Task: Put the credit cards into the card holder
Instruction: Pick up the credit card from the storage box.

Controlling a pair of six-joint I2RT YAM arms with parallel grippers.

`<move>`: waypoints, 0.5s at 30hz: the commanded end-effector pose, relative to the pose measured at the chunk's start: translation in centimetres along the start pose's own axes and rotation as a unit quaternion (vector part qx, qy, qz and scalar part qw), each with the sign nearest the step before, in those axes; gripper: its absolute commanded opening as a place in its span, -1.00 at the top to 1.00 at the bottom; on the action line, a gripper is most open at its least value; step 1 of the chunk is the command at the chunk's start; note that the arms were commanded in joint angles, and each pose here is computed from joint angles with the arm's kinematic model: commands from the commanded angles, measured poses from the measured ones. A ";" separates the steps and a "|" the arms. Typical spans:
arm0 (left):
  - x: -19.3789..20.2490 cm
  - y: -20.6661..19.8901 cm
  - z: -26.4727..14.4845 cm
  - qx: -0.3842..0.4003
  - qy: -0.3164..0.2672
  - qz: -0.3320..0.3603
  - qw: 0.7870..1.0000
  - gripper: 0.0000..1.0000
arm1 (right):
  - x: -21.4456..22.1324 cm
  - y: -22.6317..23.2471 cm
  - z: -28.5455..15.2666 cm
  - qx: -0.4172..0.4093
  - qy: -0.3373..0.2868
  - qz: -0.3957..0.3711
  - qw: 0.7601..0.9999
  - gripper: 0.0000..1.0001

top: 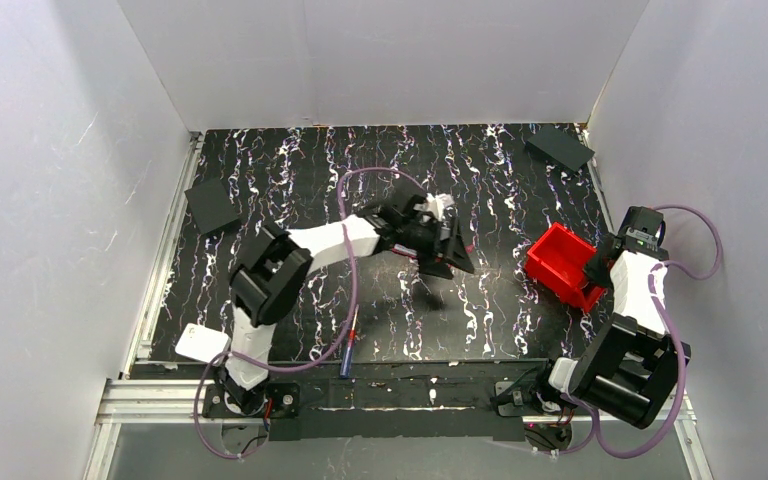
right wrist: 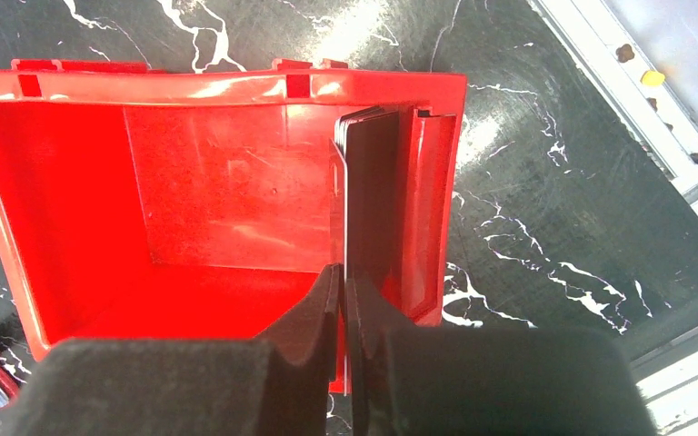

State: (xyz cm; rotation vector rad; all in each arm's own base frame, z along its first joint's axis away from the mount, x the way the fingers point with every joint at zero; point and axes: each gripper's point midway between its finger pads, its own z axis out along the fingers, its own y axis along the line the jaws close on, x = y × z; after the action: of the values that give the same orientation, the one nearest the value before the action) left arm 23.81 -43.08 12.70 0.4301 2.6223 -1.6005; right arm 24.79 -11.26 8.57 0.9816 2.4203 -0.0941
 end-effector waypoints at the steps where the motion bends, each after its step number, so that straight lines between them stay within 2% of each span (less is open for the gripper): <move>1: -3.3 -3.8 4.0 -0.021 -0.075 0.010 0.997 -0.49 | -0.3 -0.9 -0.5 0.021 -0.005 0.018 1.000 0.79; 6: -5.6 -4.0 9.5 -0.030 -0.103 -0.027 0.994 -0.48 | -0.2 -1.3 -0.2 0.032 -0.008 0.022 0.999 0.80; 10: -6.4 -3.2 13.4 -0.036 -0.106 -0.012 0.994 -0.43 | -0.4 -1.2 -0.6 0.029 -0.015 0.021 0.999 0.80; 15: -7.1 -2.4 15.7 -0.054 -0.133 0.018 0.989 -0.43 | -0.4 -1.2 -0.5 0.029 -0.013 0.020 0.999 0.80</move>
State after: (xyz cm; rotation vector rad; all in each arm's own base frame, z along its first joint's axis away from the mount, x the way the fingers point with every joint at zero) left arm 27.21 -58.28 7.87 0.2488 2.5468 -1.4566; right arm 24.52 -11.43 8.54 0.9947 2.4202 -0.1135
